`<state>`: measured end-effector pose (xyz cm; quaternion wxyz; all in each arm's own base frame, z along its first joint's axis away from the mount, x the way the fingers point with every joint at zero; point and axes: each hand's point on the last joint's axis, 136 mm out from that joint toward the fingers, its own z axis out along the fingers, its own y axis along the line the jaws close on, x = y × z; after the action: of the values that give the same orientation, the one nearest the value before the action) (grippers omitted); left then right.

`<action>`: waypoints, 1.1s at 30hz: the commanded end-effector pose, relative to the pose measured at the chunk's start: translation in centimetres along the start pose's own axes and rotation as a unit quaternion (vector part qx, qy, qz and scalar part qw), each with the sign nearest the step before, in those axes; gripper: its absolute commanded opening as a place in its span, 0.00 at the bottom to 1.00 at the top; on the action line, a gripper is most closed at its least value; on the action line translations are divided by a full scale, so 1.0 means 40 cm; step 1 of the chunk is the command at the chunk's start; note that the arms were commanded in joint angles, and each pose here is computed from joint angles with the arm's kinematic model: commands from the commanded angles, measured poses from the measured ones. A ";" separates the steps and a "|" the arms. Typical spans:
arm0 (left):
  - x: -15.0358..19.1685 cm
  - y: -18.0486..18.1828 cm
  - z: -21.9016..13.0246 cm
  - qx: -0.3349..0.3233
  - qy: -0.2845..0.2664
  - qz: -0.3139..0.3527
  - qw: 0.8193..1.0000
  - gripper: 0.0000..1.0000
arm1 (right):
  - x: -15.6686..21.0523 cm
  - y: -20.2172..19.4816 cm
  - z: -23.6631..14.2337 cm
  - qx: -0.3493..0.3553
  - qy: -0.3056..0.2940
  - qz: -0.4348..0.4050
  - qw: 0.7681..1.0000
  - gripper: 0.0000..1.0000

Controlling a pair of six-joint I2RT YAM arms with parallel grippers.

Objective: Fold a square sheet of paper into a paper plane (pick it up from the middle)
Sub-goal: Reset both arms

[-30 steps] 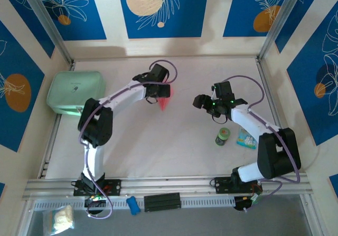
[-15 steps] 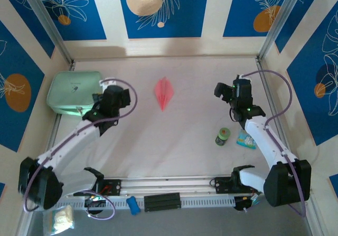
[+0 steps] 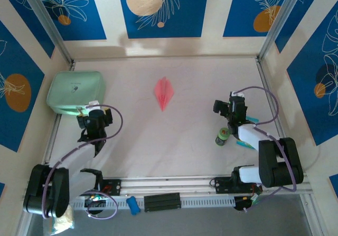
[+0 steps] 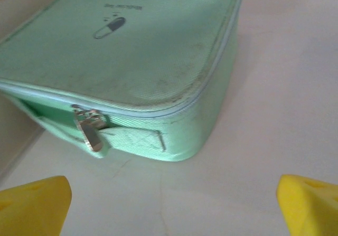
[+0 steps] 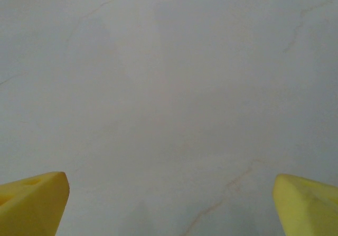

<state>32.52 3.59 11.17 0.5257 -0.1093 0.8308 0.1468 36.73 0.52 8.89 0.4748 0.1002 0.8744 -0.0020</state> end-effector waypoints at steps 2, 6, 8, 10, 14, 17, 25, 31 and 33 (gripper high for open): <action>-0.049 -0.083 0.021 0.104 -0.058 -0.010 0.993 0.99 | -0.064 0.061 0.005 -0.057 -0.064 -0.045 0.995 0.99; -0.065 -0.123 0.028 0.150 -0.085 -0.003 0.985 0.99 | -0.077 0.080 0.002 -0.081 -0.094 -0.077 0.989 0.99; -0.071 -0.139 0.034 0.166 -0.091 0.009 0.982 0.99 | -0.076 0.085 0.003 -0.094 -0.104 -0.081 0.987 0.99; -0.075 -0.156 0.039 0.182 -0.093 0.023 0.979 0.99 | -0.068 0.084 0.011 -0.101 -0.106 -0.080 0.986 0.99; -0.070 -0.168 0.065 0.198 -0.094 0.023 0.975 0.99 | -0.054 0.076 0.032 -0.110 -0.104 -0.069 0.986 0.99; -0.054 -0.174 0.088 0.215 -0.080 0.016 0.973 0.99 | -0.044 0.063 0.036 -0.118 -0.102 -0.054 0.986 0.99; -0.030 -0.182 0.121 0.211 -0.067 0.018 0.975 0.99 | -0.037 0.066 0.050 -0.126 -0.085 -0.053 0.987 0.99; -0.029 -0.203 0.112 0.231 -0.066 0.032 0.970 0.99 | -0.039 0.066 0.050 -0.132 -0.084 -0.050 0.986 0.99; -0.026 -0.212 0.114 0.239 -0.059 0.039 0.969 0.99 | -0.038 0.066 0.050 -0.132 -0.083 -0.050 0.986 0.99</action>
<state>38.83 -1.73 8.17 0.5678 0.0336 0.8223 -0.0163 39.09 2.46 8.58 0.5456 -0.0042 0.8349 0.0728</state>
